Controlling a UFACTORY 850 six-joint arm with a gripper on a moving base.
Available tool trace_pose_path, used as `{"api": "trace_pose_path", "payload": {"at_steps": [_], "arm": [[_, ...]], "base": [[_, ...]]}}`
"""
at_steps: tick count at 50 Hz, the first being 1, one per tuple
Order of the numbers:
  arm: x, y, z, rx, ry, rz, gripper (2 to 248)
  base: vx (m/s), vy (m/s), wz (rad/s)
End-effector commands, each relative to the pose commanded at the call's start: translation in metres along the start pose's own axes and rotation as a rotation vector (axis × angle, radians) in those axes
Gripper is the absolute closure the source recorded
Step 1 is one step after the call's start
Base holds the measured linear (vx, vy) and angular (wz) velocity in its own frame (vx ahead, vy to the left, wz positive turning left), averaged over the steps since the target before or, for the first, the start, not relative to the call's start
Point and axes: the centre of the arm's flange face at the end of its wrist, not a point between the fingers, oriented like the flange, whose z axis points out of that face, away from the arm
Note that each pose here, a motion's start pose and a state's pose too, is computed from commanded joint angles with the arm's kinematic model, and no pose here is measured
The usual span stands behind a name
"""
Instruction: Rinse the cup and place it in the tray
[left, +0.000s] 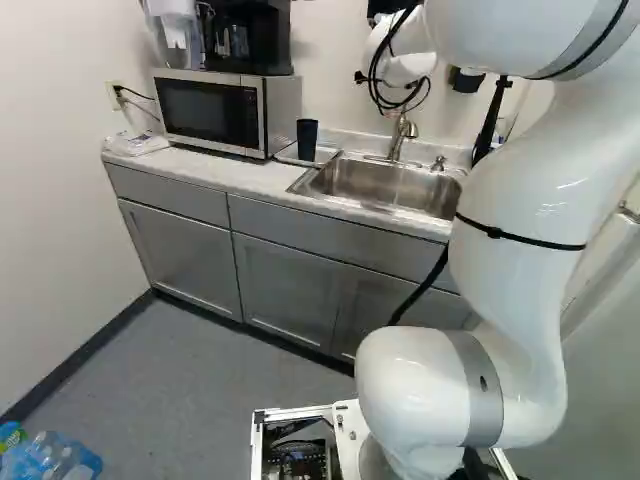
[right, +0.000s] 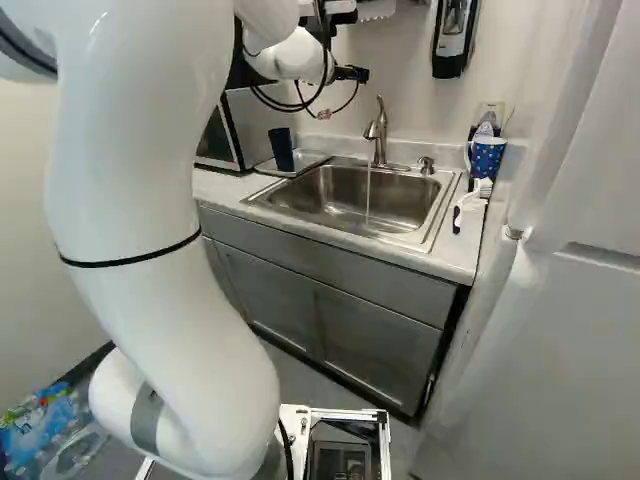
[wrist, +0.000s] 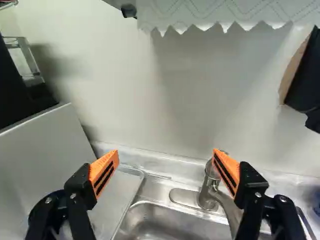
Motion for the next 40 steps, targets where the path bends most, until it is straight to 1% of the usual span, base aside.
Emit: {"api": "trace_pose_path", "payload": {"at_steps": [8, 26, 32, 40], "arm": [[0.007, 0.006, 0.009, -0.008, -0.012, 0.002, 3], [0.023, 0.01, 0.04, -0.014, -0.038, 0.004, 3], [0.027, 0.014, 0.047, -0.019, -0.047, 0.005, 3], [0.027, 0.02, 0.055, -0.027, -0.049, 0.007, 3]], "base": [[0.0, 0.0, 0.0], [0.0, 0.0, 0.0], [0.0, 0.0, 0.0], [0.0, 0.0, 0.0]]}}
